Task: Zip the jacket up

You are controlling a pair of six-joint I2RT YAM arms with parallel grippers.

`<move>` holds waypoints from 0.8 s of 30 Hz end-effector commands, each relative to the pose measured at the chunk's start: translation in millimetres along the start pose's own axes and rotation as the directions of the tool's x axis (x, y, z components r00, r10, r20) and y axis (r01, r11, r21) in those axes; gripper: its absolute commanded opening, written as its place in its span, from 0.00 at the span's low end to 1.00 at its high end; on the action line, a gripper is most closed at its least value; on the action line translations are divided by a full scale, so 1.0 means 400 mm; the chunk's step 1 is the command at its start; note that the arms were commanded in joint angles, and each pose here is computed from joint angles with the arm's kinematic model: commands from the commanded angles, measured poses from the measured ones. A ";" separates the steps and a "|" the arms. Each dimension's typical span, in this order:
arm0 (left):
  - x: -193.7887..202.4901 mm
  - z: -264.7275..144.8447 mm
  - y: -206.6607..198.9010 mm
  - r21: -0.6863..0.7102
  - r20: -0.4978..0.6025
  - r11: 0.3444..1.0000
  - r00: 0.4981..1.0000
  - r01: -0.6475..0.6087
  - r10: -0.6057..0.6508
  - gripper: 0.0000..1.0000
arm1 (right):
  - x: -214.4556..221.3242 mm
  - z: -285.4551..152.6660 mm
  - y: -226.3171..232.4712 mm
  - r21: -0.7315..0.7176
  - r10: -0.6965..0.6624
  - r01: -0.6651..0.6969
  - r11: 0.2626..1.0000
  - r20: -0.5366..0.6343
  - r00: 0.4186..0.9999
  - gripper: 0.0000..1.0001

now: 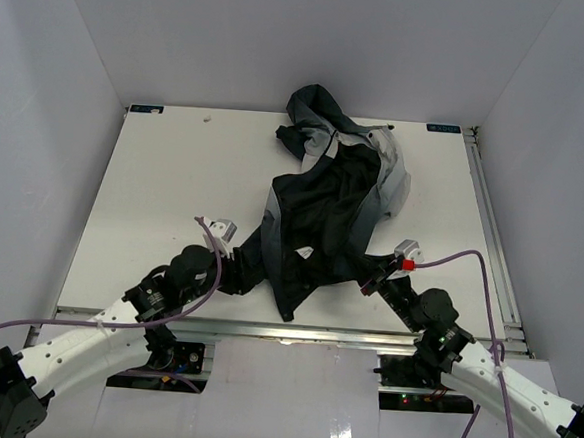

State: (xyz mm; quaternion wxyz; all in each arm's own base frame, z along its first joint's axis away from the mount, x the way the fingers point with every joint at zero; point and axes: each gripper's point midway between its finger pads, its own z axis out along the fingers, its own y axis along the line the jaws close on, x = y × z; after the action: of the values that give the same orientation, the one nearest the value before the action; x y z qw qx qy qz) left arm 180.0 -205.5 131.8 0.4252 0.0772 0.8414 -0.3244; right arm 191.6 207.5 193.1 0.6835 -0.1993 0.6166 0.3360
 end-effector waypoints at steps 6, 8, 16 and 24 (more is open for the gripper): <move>0.110 0.024 -0.074 0.221 -0.126 0.974 0.992 0.052 -0.025 0.57 | -0.087 0.004 0.000 0.016 0.016 -0.018 1.000 0.087 0.996 0.08; 0.122 0.029 -0.082 0.246 -0.134 0.967 0.991 0.059 -0.026 0.57 | -0.090 0.003 -0.001 0.017 0.015 -0.017 1.000 0.091 0.996 0.08; 0.171 0.026 -0.097 0.296 -0.183 0.951 0.982 0.092 -0.038 0.59 | -0.101 0.002 -0.005 0.026 0.012 -0.015 1.000 0.100 0.995 0.08; 0.232 0.051 -0.092 0.259 -0.241 0.960 0.970 0.106 -0.042 0.62 | -0.102 -0.001 -0.005 0.026 0.017 -0.019 0.999 0.102 0.995 0.08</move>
State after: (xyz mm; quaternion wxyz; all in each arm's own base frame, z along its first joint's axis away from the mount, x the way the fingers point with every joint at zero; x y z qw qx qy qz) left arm 123.3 -252.3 73.7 0.3001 0.1424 0.8374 -0.4341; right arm 190.8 202.4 198.2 0.6882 -0.1913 0.6150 0.3340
